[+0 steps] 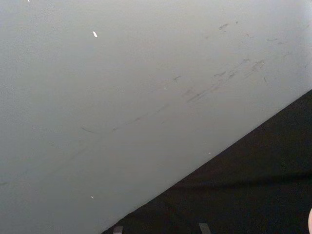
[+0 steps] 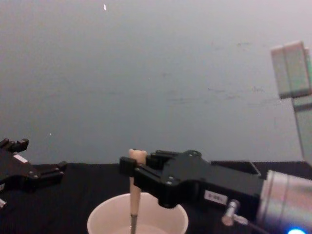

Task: Pick up the stirring spoon with one hand, stir inside the cup, then place it back in its original position.

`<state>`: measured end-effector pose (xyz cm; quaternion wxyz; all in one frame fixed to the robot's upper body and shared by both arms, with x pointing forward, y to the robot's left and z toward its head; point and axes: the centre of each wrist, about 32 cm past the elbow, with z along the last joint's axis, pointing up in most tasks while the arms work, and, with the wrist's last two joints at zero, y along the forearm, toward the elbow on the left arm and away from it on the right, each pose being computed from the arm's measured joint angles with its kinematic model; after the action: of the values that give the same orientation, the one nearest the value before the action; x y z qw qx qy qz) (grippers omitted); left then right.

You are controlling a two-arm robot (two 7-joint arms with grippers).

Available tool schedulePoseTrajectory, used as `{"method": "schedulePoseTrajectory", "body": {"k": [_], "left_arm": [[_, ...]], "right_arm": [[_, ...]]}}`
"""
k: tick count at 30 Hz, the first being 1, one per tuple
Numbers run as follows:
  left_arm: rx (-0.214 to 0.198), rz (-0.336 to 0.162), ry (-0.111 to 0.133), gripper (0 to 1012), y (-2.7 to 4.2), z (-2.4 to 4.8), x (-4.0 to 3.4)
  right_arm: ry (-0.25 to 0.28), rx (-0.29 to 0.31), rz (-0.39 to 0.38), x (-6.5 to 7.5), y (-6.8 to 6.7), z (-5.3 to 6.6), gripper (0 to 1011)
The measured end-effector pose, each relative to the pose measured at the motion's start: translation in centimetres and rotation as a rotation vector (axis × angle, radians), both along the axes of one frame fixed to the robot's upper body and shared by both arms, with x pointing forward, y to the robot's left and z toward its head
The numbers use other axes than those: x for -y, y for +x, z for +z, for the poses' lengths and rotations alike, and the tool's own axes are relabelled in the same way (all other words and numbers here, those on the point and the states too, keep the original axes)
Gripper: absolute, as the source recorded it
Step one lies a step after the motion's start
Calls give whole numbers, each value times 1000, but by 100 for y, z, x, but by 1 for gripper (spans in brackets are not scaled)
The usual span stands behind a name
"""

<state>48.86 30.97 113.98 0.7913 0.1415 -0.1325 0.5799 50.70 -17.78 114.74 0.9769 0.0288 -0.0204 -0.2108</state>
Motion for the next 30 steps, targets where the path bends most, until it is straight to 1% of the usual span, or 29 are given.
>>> {"method": "schedulePoseTrajectory", "body": {"k": [4, 7, 8, 10, 14, 21, 27, 30], "left_arm": [[0, 0, 0, 1001, 0, 0, 0], [0, 0, 0, 1001, 0, 0, 0], [0, 0, 0, 1001, 0, 0, 0], [0, 0, 0, 1001, 0, 0, 0], [0, 0, 0, 1001, 0, 0, 0], [0, 0, 0, 1001, 0, 0, 0], [0, 0, 0, 1001, 0, 0, 0], [0, 0, 0, 1001, 0, 0, 0]], "right_arm": [[-3, 8, -9, -65, 89, -7, 214], [-6, 14, -24, -86, 151, -8, 214], [-6, 14, -24, -86, 151, -8, 214], [-7, 20, -37, -89, 193, -4, 214], [-11, 28, -63, -52, 243, 2, 214], [-18, 33, -87, 20, 261, 8, 214], [-26, 38, -107, 129, 225, 16, 214], [-32, 37, -114, 196, 186, 23, 214]]}}
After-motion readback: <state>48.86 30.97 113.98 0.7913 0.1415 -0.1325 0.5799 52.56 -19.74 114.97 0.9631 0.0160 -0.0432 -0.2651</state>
